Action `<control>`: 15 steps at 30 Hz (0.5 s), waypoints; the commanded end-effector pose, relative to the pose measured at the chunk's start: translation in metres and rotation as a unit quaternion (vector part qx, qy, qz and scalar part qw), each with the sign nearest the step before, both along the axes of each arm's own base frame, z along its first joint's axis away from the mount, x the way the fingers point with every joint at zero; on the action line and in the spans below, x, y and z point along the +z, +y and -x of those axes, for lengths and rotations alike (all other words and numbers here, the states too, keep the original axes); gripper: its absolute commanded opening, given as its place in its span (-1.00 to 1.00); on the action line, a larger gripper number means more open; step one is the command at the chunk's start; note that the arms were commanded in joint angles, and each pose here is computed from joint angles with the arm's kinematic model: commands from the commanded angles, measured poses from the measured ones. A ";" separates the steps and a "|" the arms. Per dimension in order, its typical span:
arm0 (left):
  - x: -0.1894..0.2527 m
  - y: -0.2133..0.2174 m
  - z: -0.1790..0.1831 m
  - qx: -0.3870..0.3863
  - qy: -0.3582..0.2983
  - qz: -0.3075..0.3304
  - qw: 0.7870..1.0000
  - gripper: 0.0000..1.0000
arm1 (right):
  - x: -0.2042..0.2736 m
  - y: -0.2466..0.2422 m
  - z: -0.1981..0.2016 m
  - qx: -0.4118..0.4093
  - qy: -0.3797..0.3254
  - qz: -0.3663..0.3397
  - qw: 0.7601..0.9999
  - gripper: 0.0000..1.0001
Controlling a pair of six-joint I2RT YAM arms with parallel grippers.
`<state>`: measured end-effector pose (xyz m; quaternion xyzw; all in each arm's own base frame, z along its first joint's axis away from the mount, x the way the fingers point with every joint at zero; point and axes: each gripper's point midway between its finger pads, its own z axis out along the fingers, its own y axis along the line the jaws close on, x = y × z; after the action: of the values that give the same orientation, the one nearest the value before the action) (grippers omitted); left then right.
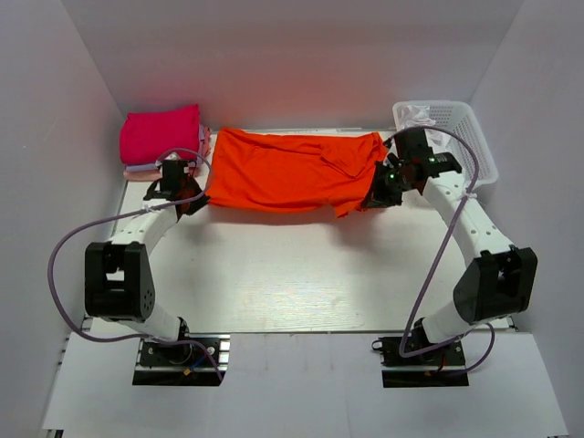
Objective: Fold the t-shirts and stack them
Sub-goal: Flatten out the tshirt
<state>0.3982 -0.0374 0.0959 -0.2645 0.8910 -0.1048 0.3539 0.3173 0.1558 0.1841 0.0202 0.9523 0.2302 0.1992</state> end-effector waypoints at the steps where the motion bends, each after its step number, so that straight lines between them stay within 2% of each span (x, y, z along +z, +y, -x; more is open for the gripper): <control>1: 0.029 0.009 -0.002 0.008 -0.027 -0.021 0.999 -1.00 | -0.015 -0.013 0.073 -0.002 0.147 0.006 0.989 -1.00; 3: 0.029 0.009 0.001 0.008 -0.027 -0.021 0.999 -1.00 | -0.030 -0.017 0.090 -0.005 0.185 0.001 0.983 -1.00; 5: 0.021 0.012 0.007 0.012 -0.014 -0.025 1.000 -1.00 | -0.068 -0.026 0.133 -0.011 0.279 0.017 0.960 -1.00; 7: 0.011 0.014 0.013 0.015 0.003 -0.029 0.999 -1.00 | -0.086 -0.040 0.154 -0.022 0.337 0.048 0.940 -1.00; 10: 0.008 0.014 0.015 0.011 0.015 -0.033 0.999 -1.00 | -0.070 -0.055 0.134 -0.018 0.303 0.092 0.948 -1.00; 11: 0.012 0.012 0.013 0.003 0.010 -0.032 0.999 -1.00 | -0.048 -0.053 0.101 -0.015 0.260 0.090 0.961 -1.00; 13: 0.023 0.007 0.005 -0.010 -0.008 -0.025 1.000 -1.00 | -0.034 -0.055 0.080 -0.012 0.232 0.097 0.968 -1.00; 14: 0.029 0.005 0.001 -0.014 -0.015 -0.021 1.000 -1.00 | -0.017 -0.049 0.053 -0.008 0.194 0.088 0.977 -1.00; 15: 0.045 0.005 -0.009 -0.013 -0.035 -0.020 0.999 -1.00 | -0.010 -0.045 0.044 -0.006 0.181 0.074 0.981 -1.00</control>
<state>0.3852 -0.0311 0.1024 -0.2568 0.8990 -0.0830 0.3449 0.2417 0.1119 0.1366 0.0772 0.9864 0.1394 -0.0406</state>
